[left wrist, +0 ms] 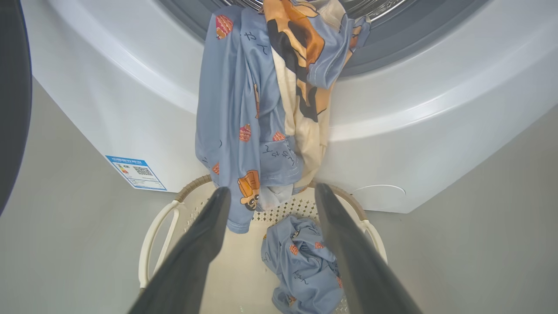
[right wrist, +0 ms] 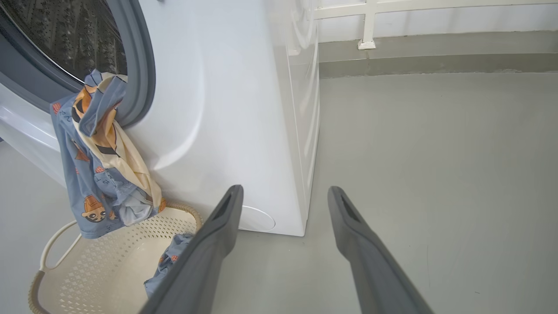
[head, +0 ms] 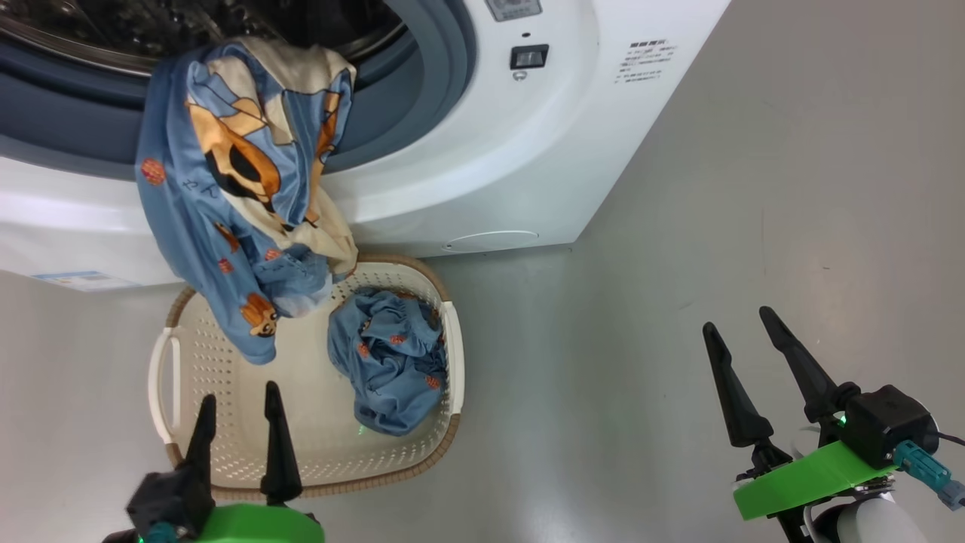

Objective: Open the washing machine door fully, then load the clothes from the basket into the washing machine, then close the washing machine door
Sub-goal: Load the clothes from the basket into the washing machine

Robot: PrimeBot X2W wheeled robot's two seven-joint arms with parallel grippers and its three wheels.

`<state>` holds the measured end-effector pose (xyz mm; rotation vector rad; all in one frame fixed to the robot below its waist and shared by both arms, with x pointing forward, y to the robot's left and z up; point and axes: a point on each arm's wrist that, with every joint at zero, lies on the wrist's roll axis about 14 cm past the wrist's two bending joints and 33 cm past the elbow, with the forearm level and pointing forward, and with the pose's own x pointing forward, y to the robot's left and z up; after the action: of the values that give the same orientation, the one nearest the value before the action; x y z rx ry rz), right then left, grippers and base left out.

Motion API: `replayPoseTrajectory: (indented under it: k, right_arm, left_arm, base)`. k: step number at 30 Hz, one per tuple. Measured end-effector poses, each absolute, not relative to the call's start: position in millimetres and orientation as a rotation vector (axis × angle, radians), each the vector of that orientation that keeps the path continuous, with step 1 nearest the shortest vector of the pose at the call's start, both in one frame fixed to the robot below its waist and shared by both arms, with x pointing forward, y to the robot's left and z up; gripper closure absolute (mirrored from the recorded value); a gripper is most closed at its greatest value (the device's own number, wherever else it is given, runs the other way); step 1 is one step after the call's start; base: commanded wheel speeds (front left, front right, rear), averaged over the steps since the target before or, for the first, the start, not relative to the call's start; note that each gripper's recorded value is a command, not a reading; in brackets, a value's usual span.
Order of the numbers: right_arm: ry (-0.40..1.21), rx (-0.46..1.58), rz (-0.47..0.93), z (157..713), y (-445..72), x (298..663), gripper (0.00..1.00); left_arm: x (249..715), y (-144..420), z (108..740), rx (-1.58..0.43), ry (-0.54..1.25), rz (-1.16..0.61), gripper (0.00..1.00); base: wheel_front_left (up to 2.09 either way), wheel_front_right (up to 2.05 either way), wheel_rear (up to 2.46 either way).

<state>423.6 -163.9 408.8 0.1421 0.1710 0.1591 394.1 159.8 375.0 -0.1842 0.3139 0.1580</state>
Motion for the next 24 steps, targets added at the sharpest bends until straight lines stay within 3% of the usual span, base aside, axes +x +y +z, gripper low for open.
replayPoseTrajectory:
  k: [12, 24]
  right_arm:
    - [0.201, 0.138, 0.139, 396.9, -170.5, 423.0, 0.0]
    - [0.24, 0.128, 0.116, 377.4, -179.1, 430.5, 0.0]
  left_arm:
    - [424.9, 154.7, 357.0, -0.303, 0.331, 0.136, 0.0]
    - [457.0, 157.7, 297.1, -0.324, 0.458, 0.139, 0.0]
  base:
    - [0.0, 0.0, 0.0]
    - [0.0, 0.0, 0.0]
